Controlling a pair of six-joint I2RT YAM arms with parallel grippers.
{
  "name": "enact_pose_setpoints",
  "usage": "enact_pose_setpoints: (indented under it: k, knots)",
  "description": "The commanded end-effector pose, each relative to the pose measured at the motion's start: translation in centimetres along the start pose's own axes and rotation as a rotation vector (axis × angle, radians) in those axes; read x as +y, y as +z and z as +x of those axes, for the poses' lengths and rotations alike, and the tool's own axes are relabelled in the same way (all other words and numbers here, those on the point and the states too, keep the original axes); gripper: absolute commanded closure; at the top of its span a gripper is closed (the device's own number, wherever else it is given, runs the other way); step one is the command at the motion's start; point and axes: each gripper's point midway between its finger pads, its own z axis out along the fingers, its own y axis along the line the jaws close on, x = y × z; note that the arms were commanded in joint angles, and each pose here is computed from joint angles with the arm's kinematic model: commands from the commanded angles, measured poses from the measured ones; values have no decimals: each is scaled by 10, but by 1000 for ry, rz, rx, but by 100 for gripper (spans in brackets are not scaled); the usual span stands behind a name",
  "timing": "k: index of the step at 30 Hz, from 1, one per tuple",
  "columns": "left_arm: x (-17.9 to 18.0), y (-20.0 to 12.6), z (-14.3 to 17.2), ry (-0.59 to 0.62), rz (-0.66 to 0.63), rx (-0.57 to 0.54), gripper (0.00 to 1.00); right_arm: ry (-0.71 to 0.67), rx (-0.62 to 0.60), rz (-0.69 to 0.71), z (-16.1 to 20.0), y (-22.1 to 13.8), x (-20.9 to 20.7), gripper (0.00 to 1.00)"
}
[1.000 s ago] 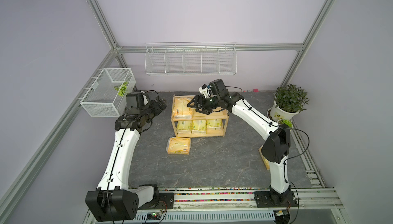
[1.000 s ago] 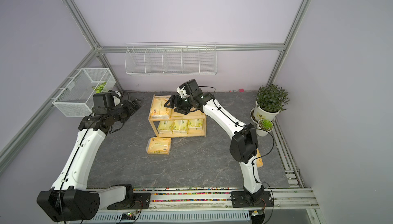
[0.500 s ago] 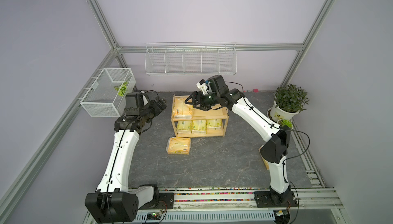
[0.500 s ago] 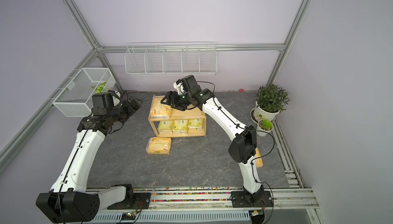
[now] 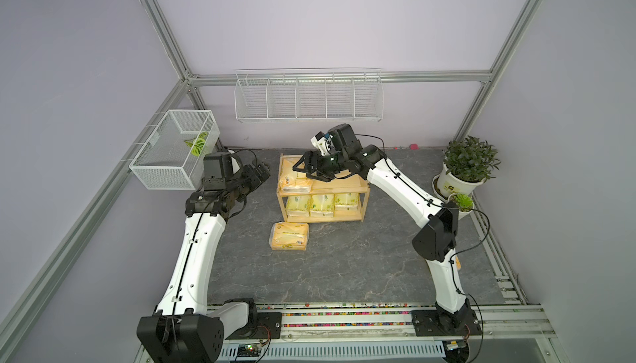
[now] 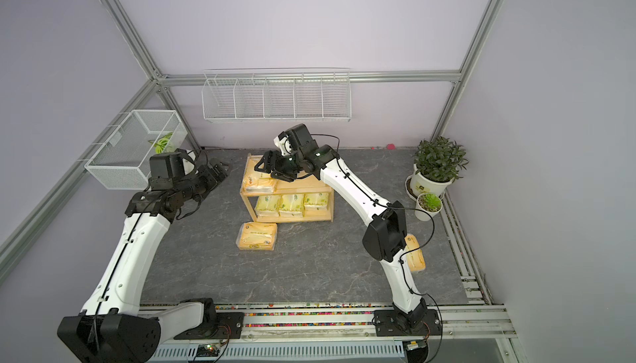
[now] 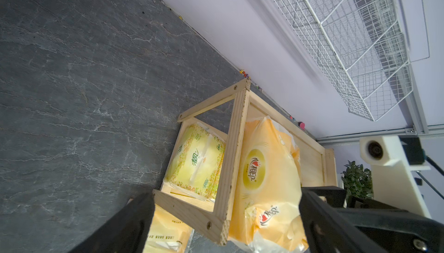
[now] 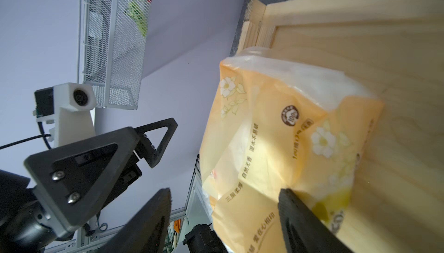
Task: Place the tissue boxes on the shelf by color
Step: Place a box of tissues on the shelf.
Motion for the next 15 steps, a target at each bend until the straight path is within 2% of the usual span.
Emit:
enact_pose_setpoints:
  k: [1, 8, 15]
  knots:
    - [-1, -5, 1, 14, 13, -10, 0, -53, -12, -48, -1, -6, 22, 25]
    - [18, -16, 9, -12, -52, -45, 0, -157, -68, -75, 0, -52, 58, 24]
    - [54, -35, 36, -69, -136, -78, 0, -199, -86, -86, 38, -93, 66, 24]
